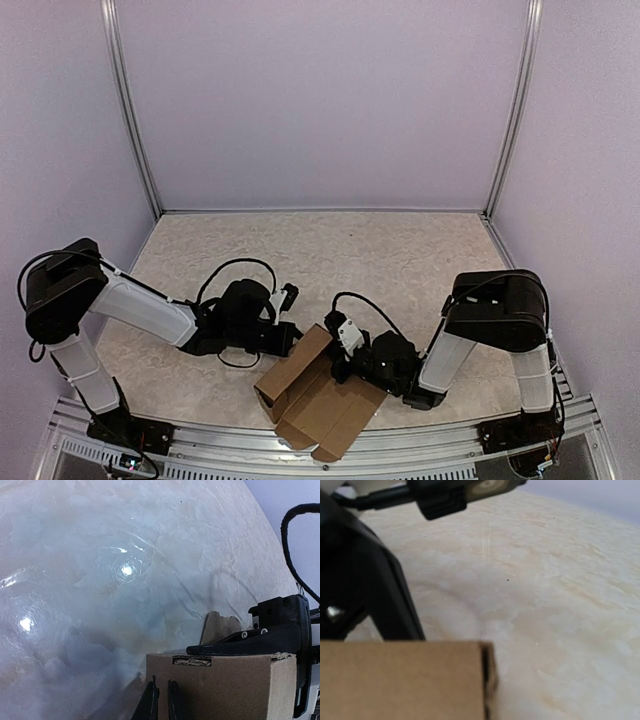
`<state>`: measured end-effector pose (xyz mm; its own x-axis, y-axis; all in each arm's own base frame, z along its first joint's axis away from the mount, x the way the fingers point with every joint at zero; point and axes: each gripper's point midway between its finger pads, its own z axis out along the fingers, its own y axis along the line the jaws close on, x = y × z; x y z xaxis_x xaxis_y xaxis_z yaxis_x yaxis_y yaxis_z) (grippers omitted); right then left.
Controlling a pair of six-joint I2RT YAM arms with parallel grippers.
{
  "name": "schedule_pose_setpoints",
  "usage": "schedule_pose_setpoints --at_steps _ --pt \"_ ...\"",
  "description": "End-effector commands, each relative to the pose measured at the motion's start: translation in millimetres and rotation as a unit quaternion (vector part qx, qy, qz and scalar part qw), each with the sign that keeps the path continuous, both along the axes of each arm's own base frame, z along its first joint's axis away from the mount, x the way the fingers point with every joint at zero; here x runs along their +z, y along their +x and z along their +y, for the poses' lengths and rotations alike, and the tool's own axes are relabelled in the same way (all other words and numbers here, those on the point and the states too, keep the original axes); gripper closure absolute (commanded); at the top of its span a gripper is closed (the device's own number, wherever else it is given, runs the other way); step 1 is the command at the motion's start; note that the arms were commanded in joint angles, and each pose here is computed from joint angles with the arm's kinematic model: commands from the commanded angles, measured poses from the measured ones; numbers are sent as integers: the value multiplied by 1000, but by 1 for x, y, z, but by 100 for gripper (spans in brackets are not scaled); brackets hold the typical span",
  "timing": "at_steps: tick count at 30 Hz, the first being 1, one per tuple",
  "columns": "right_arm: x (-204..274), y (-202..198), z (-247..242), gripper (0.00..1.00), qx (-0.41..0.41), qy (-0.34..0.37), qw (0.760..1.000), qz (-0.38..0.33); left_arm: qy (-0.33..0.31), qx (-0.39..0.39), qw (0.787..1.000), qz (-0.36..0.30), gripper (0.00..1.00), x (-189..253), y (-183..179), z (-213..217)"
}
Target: Fold the paper box
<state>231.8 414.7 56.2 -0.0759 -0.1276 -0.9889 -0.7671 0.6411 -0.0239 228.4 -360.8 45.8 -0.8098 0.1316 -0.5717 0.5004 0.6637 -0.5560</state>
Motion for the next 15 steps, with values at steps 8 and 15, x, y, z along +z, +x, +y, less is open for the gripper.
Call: schedule_pose_setpoints --at_steps 8,15 --pt "-2 -13 5 100 44 -22 999 11 0 -7 1000 -28 80 23 0 7" --pt "8 -27 11 100 96 -70 993 9 38 41 997 -57 77 40 19 48"
